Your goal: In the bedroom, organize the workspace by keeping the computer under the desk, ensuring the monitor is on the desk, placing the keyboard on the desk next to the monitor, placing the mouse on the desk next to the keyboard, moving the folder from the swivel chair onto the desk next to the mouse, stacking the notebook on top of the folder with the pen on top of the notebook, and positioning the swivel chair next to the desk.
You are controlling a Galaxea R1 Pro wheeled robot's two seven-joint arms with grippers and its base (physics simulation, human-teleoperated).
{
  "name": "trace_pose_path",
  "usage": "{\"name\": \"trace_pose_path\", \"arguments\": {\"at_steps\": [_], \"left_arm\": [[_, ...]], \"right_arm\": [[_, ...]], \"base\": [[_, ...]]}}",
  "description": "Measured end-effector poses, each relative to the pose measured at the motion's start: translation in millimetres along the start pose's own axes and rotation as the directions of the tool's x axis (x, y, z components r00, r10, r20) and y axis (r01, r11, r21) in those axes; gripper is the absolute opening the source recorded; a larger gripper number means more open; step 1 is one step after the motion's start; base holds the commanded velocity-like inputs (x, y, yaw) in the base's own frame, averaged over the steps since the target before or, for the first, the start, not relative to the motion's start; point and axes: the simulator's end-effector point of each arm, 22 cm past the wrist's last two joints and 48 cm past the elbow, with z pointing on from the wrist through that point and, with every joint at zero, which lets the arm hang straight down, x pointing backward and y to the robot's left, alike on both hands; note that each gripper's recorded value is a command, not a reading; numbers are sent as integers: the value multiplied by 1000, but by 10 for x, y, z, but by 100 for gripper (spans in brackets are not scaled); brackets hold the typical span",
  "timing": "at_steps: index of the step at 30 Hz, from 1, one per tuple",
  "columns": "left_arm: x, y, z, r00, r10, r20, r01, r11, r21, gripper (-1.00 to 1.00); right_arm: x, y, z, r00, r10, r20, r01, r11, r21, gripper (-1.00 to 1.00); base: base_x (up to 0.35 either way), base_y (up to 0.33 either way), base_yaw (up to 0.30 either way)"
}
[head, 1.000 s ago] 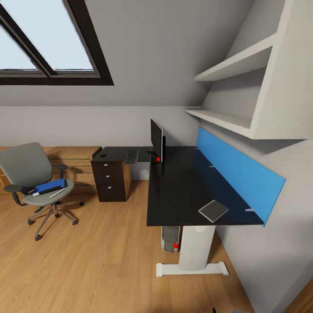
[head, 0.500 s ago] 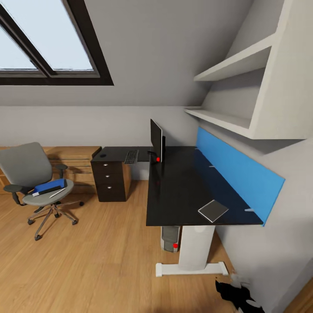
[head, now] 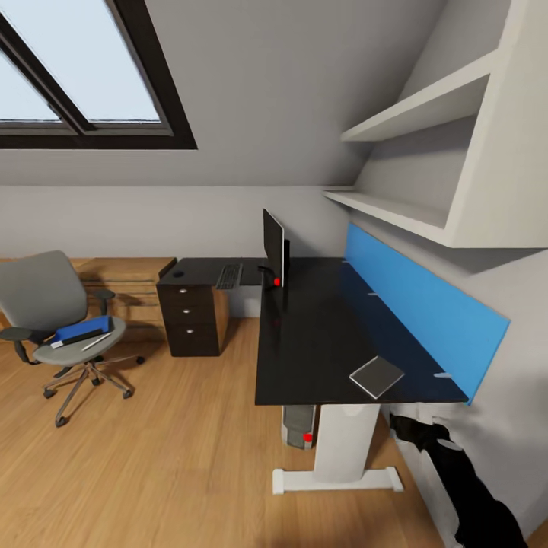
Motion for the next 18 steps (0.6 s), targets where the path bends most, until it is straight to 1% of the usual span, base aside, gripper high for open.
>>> {"name": "trace_pose_path", "arguments": {"at_steps": [4, 7, 15, 18], "left_arm": [[10, -15, -1, 1000, -1, -2, 1, 1000, 2, 100], [13, -20, -1, 1000, -2, -2, 2, 1000, 2, 100], [29, -58, -2, 1000, -2, -5, 2, 1000, 8, 100], [40, -82, -1, 1000, -4, -6, 4, 1000, 11, 100]], "right_arm": [[-565, 53, -183, 993, 14, 115, -12, 1000, -15, 100], [-730, 78, -254, 989, 18, 150, -14, 1000, -22, 100], [-898, 96, -323, 981, 13, 193, -8, 1000, -27, 100], [-875, 88, -304, 982, 13, 190, -8, 1000, -27, 100]], "base": [[277, 0, 0], [288, 0, 0], [312, 0, 0], [164, 0, 0]]}}
